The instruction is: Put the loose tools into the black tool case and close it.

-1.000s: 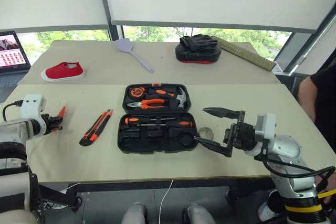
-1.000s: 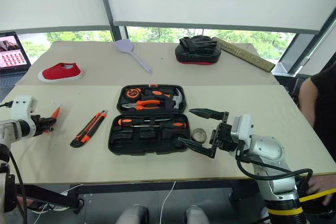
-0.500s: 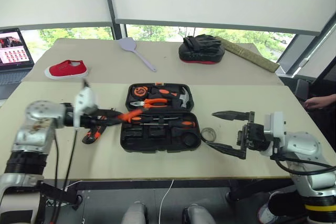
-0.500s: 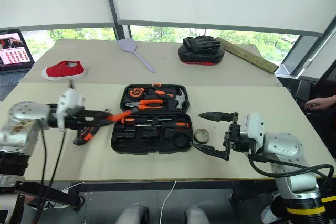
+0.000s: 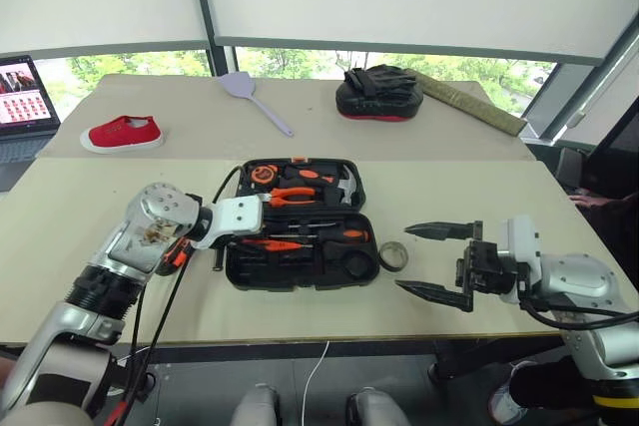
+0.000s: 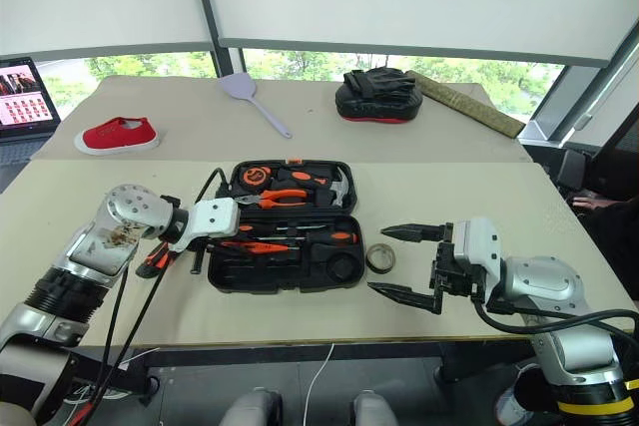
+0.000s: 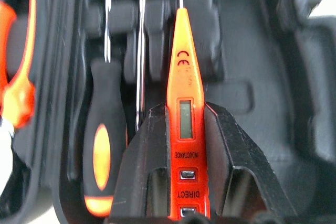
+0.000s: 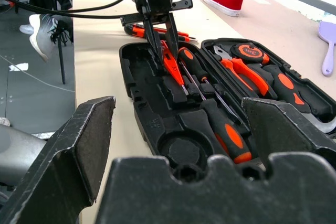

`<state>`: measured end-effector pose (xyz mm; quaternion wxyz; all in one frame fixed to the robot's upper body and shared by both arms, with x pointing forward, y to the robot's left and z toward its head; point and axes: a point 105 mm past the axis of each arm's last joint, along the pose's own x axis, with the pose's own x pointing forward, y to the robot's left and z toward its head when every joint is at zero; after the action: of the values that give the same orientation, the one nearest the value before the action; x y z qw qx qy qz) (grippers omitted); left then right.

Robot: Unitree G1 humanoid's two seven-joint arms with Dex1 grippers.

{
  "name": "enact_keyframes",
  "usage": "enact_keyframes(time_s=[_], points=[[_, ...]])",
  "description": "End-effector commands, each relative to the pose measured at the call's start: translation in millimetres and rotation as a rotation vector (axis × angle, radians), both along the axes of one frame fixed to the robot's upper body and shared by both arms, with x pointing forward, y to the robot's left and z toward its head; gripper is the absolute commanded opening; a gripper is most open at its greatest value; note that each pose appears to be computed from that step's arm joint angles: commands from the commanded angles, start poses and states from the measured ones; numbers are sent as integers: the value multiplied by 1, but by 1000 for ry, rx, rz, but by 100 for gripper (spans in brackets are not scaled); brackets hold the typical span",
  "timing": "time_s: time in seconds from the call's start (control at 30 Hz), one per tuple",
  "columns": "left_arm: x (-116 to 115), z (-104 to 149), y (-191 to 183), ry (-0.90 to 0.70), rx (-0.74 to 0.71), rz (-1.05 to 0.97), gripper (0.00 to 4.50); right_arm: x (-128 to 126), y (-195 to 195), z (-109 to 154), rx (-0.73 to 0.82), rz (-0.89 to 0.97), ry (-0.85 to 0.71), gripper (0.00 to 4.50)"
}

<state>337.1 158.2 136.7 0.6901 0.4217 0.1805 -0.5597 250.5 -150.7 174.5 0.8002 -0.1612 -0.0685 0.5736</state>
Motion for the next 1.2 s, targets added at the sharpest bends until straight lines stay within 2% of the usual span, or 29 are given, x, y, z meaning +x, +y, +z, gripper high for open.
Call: enact_keyframes(time_s=[0.03,0.57,0.73,0.9,1.1,1.17,1.2], points=[[2,1,0,-8,33,8,44,-3,0,12,22,-5,-45,450],[7,-11,-20,-14,74,-24,44,-5,5,10,36,-5,-25,450],[4,-19,-6,20,175,-14,44,-6,8,12,40,-2,-20,450],[2,-20,2,33,208,0,44,-6,9,13,42,-5,-15,450],[-3,-23,-4,74,156,-2,44,-5,11,13,47,-4,-12,450],[-4,-22,-9,74,107,-13,145,-5,11,13,48,-5,-12,450],[-4,-19,-11,78,75,-19,163,-4,11,13,48,-6,-12,450]])
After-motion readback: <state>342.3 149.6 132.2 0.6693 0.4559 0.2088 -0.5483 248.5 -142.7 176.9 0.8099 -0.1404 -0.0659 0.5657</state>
